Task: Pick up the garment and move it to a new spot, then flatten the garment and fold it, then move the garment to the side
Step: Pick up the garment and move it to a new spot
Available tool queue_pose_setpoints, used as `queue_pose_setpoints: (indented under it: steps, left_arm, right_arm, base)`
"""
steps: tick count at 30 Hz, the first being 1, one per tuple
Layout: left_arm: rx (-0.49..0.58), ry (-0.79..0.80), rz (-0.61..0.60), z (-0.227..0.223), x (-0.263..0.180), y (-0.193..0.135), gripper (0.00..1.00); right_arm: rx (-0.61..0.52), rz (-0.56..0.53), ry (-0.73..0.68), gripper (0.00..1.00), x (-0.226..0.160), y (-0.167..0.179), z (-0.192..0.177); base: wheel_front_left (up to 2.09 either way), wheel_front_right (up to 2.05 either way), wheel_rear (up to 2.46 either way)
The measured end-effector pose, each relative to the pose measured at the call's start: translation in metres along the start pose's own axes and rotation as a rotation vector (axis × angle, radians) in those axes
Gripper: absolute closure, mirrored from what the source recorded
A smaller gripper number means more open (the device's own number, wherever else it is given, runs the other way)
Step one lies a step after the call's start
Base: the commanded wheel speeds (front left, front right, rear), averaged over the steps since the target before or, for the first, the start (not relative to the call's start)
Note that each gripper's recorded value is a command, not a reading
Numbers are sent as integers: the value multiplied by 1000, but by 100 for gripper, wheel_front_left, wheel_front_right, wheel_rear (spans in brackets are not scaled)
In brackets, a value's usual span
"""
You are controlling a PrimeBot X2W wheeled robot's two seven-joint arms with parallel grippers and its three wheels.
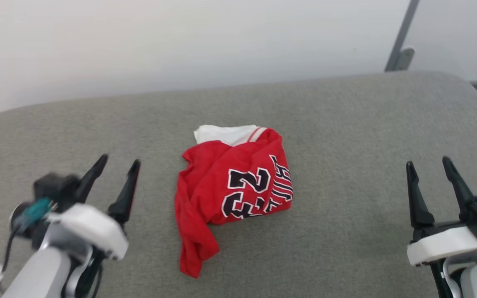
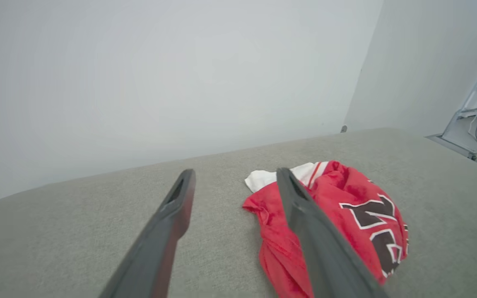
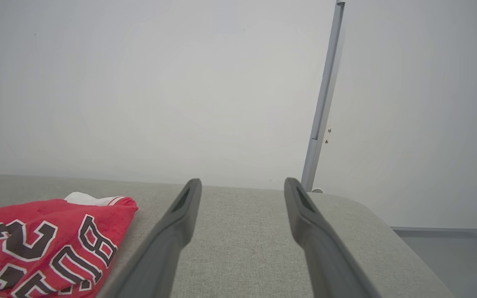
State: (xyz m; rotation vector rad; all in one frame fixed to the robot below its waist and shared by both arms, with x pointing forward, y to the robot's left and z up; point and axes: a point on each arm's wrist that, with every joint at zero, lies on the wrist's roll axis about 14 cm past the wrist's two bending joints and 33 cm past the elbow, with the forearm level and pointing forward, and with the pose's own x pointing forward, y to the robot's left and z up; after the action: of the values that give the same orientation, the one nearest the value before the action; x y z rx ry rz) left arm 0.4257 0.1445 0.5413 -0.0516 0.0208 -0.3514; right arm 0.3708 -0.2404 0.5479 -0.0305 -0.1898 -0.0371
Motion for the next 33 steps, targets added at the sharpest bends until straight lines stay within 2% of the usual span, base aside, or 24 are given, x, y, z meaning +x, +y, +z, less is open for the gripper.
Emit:
queue_pose_setpoints:
  steps: [8, 18, 33]
  left_arm:
    - [-26, -77, 162, -2, -47, 39, 0]
    - [-77, -71, 327, -22, -99, 71, 0]
    - [-127, -106, 423, -30, -145, 88, 0]
  right_arm:
    - [2, 19, 41, 0, -4, 3, -12]
    - [13, 30, 97, 0, -9, 1, -28]
    - [7, 70, 91, 0, -4, 14, -27]
  base:
    - [0, 0, 0]
    - [0, 0, 0]
    - [0, 0, 0]
